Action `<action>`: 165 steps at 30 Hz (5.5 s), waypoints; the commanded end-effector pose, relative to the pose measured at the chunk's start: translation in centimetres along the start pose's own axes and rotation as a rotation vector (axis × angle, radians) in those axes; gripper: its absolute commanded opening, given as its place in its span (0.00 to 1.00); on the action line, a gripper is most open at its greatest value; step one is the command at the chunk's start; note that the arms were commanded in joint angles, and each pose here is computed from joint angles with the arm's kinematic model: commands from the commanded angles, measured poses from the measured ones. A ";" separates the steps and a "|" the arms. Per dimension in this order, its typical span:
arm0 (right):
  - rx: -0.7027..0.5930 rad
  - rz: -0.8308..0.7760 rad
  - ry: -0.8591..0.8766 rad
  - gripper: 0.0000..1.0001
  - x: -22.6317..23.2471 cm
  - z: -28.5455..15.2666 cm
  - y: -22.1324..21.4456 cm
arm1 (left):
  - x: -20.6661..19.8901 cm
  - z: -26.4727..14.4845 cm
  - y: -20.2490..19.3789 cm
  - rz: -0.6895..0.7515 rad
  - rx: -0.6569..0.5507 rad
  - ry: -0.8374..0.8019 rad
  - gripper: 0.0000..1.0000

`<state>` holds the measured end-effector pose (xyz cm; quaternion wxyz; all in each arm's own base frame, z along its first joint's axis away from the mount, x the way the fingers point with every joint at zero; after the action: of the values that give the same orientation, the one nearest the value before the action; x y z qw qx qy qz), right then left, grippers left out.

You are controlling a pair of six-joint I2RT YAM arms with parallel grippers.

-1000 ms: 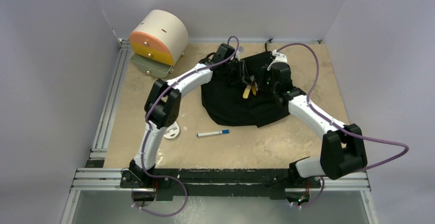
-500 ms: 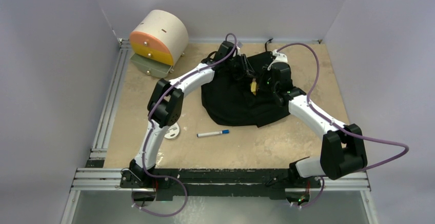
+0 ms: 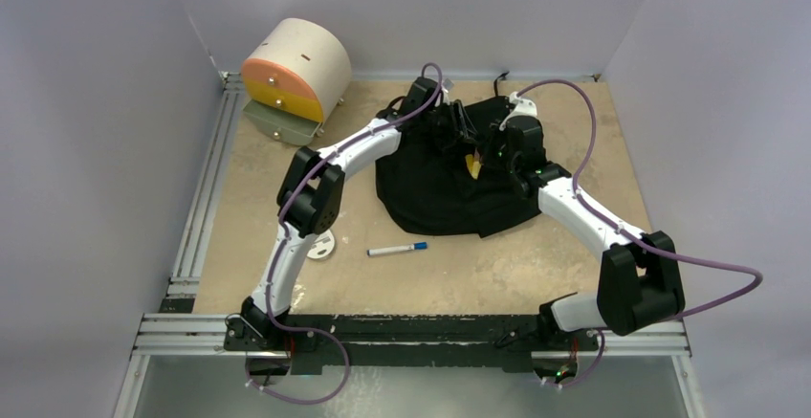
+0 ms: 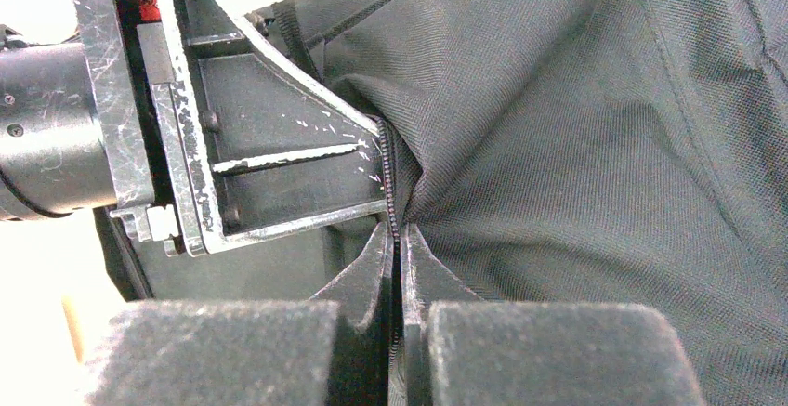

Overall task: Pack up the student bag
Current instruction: Place the stationery in the student bag, then pick up the stationery from the center of the board, then place the stationery in the student bag.

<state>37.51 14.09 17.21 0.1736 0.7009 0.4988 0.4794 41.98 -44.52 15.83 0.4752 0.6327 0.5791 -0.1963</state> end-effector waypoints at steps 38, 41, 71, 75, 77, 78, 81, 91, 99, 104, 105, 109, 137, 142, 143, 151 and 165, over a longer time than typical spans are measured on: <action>-0.024 0.010 0.076 0.00 2.0 -0.7 1.1 | 7.3 -16.8 -16.1 0.751 0.087 0.309 0.58; -0.020 0.010 0.078 0.00 2.1 -0.7 1.0 | 8.6 -16.4 -17.7 0.779 0.127 0.362 0.61; -0.006 0.008 0.085 0.00 2.0 -0.4 0.6 | 13.4 -15.2 -22.8 0.857 0.391 0.492 0.61; -0.003 0.009 0.085 0.00 2.0 -0.3 0.5 | 13.9 -15.2 -23.4 0.868 0.415 0.518 0.51; -0.005 0.011 0.086 0.00 2.0 -0.3 0.5 | 13.8 -15.1 -23.6 0.876 0.421 0.517 0.45; -0.004 0.011 0.086 0.00 2.0 -0.3 0.5 | 13.7 -15.0 -23.6 0.877 0.421 0.516 0.41; -0.007 0.011 0.088 0.00 2.1 -0.3 0.6 | 13.5 -14.9 -23.9 0.883 0.422 0.509 0.32; -0.002 0.013 0.086 0.00 2.0 -0.4 0.5 | 12.5 -14.4 -25.2 0.894 0.451 0.440 0.01; 0.002 0.014 0.087 0.00 2.0 -0.2 0.3 | 8.0 -13.8 -28.1 1.028 0.516 0.186 0.00; 0.002 0.014 0.087 0.00 2.0 -0.2 0.3 | 4.8 -13.8 -27.0 1.020 0.430 0.121 0.00; 0.003 0.013 0.087 0.00 2.0 -0.2 0.3 | 4.1 -13.8 -26.6 1.018 0.401 0.113 0.00; 0.003 0.013 0.088 0.00 2.0 -0.3 0.3 | 2.4 -13.7 -24.7 0.982 0.299 0.103 0.00; -0.003 0.014 0.095 0.00 2.5 -0.7 1.0 | -2.1 -9.9 -10.9 0.442 0.083 -0.006 0.00; -0.004 0.014 0.093 0.00 2.3 -0.7 0.8 | -2.1 -9.4 -8.9 0.425 0.056 -0.014 0.00; -0.001 0.015 0.093 0.00 2.3 -0.7 0.7 | -2.1 -9.2 -8.5 0.421 0.054 -0.024 0.00; -0.003 0.017 0.094 0.00 2.2 -0.5 0.6 | -1.2 -7.0 -6.4 0.392 0.046 -0.004 0.00; 0.005 0.021 0.085 0.00 2.0 -0.7 0.3 | -0.4 -4.3 -3.1 0.332 0.022 0.032 0.00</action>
<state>37.19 14.44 16.87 0.1609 0.7006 0.5063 0.4763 35.83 -41.00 14.90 0.4587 0.7442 0.4709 -0.1187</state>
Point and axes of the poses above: each gripper's point midway between its finger pads, its own z axis out along the fingers, its own x axis along the line the jaws close on, y = z × x, the point moved 2 cm from there along -z, back along the fingers, and after that the axes turned 11 degrees about z, right-handed, at the moved point
